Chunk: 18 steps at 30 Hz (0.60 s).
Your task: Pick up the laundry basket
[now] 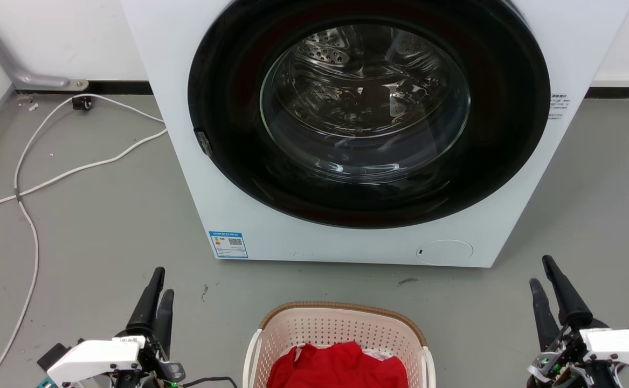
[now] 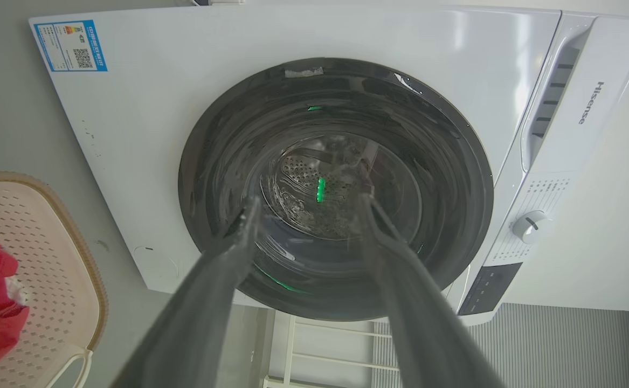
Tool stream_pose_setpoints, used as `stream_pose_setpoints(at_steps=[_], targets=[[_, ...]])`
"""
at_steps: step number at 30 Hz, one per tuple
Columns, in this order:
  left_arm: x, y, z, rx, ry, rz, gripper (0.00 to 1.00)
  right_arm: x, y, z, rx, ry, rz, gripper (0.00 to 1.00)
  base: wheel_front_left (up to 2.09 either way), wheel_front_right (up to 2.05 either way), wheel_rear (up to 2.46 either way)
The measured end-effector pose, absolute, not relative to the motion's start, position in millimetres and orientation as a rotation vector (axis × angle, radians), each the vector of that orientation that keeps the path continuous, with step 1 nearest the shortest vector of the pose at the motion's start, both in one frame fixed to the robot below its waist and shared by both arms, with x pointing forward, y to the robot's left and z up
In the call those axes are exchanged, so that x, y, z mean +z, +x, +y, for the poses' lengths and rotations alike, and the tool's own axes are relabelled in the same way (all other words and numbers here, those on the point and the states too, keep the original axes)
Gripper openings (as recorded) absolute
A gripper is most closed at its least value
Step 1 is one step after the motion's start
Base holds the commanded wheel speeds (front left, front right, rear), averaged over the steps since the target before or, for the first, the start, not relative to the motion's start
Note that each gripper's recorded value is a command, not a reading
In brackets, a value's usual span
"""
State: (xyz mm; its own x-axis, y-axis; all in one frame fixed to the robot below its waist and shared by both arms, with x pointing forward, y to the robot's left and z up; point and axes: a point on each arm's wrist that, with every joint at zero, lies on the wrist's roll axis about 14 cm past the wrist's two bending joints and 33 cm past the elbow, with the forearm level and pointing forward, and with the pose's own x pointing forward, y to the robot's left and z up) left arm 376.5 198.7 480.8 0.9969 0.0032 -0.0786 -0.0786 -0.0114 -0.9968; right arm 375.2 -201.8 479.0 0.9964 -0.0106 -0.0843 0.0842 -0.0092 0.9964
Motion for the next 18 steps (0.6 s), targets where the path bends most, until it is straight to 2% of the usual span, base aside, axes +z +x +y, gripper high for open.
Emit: stream_pose_setpoints(at_steps=[8,18], targets=[[490,379,203,0.069,-1.465,0.02,1.0,484,376,-208,-0.093,1.461,0.023,1.0,0.0,0.0,0.0],[500,378,200,0.065,-1.281,0.007,1.0,496,374,-204,-0.058,1.208,0.005,1.0,0.0,0.0,0.0]])
